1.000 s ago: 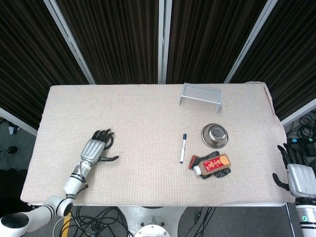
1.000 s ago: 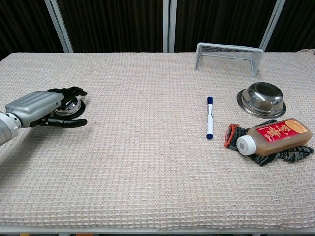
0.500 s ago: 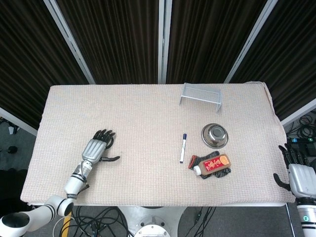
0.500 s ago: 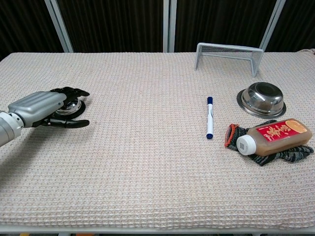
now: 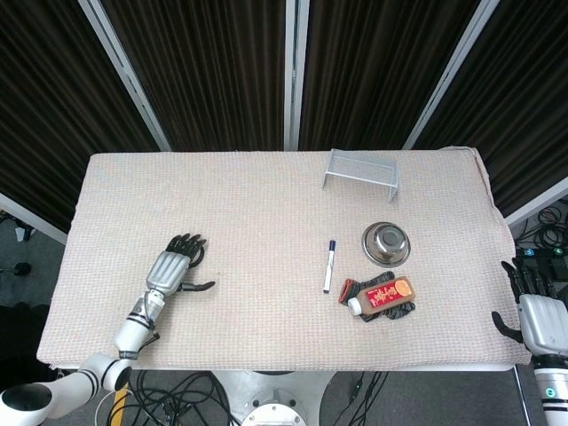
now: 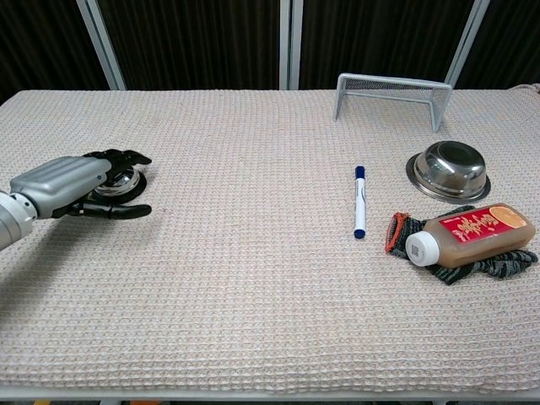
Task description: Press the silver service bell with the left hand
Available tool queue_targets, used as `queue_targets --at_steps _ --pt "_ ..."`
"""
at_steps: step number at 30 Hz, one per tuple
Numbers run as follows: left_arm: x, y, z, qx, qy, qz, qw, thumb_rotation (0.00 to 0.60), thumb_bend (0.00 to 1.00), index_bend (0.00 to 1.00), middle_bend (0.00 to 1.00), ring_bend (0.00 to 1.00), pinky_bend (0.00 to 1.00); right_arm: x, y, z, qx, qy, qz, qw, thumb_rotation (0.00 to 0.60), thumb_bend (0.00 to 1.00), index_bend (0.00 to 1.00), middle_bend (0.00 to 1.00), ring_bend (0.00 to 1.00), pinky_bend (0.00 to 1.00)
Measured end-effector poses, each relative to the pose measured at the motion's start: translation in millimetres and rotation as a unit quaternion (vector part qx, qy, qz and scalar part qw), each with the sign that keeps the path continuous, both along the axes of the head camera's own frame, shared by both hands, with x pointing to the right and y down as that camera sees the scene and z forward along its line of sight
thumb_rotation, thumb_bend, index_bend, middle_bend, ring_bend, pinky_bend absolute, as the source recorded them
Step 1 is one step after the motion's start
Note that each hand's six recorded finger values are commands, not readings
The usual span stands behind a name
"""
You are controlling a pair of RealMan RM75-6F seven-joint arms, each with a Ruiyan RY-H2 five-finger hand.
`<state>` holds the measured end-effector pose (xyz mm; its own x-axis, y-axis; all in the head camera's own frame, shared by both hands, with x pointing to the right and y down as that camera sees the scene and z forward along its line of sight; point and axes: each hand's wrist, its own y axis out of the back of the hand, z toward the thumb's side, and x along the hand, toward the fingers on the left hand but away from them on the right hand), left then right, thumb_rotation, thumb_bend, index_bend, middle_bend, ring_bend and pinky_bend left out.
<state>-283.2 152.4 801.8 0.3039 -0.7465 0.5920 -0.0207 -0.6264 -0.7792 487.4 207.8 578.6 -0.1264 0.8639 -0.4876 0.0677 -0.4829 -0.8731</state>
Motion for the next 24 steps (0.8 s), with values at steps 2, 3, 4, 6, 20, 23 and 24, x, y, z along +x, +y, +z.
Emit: queue_targets --at_steps 2,3,4,6,20,23,24 --pt "0.3 -1.8 -1.3 0.004 0.001 -0.001 1.0 0.081 0.0 0.0 0.0 0.0 0.0 0.2 -0.4 -0.4 0.001 0.0 0.001 1.0 0.6 0.23 0.0 0.0 0.0 0.0" --pt "0.6 -5.2 -3.9 0.011 0.004 -0.004 0.9999 0.08 0.0 0.0 0.0 0.0 0.0 0.2 -0.3 -0.7 0.001 -0.001 0.001 1.0 0.6 0.22 0.0 0.0 0.0 0.0" --pt "0.8 -9.0 -6.7 0.019 0.007 -0.007 0.9998 0.083 0.0 0.0 0.0 0.0 0.0 0.2 -0.2 -0.8 0.002 -0.001 0.001 1.0 0.6 0.23 0.0 0.0 0.0 0.0" --pt "0.1 -20.2 -15.9 0.039 0.013 -0.014 0.9991 0.082 0.0 0.0 0.0 0.0 0.0 0.2 0.4 -0.9 0.002 -0.002 0.001 1.0 0.6 0.22 0.0 0.0 0.0 0.0" --pt "-84.0 -2.8 -114.0 0.127 -0.045 -0.073 0.9882 0.078 0.0 0.0 0.0 0.0 0.0 -4.7 -0.2 -3.2 0.014 -0.013 -0.004 0.9998 0.6 0.23 0.0 0.0 0.0 0.0" --pt "-116.6 28.4 -145.2 0.14 -0.082 -0.093 0.9824 0.08 0.0 0.0 0.0 0.0 0.0 -7.9 -0.7 -3.3 0.015 -0.016 -0.008 0.9997 0.6 0.23 0.0 0.0 0.0 0.0" --pt "-129.0 42.1 -156.6 0.141 -0.099 -0.099 0.98 0.079 0.0 0.0 0.0 0.0 0.0 -8.9 -0.4 -3.4 0.015 -0.016 -0.009 0.9997 0.6 0.23 0.0 0.0 0.0 0.0"
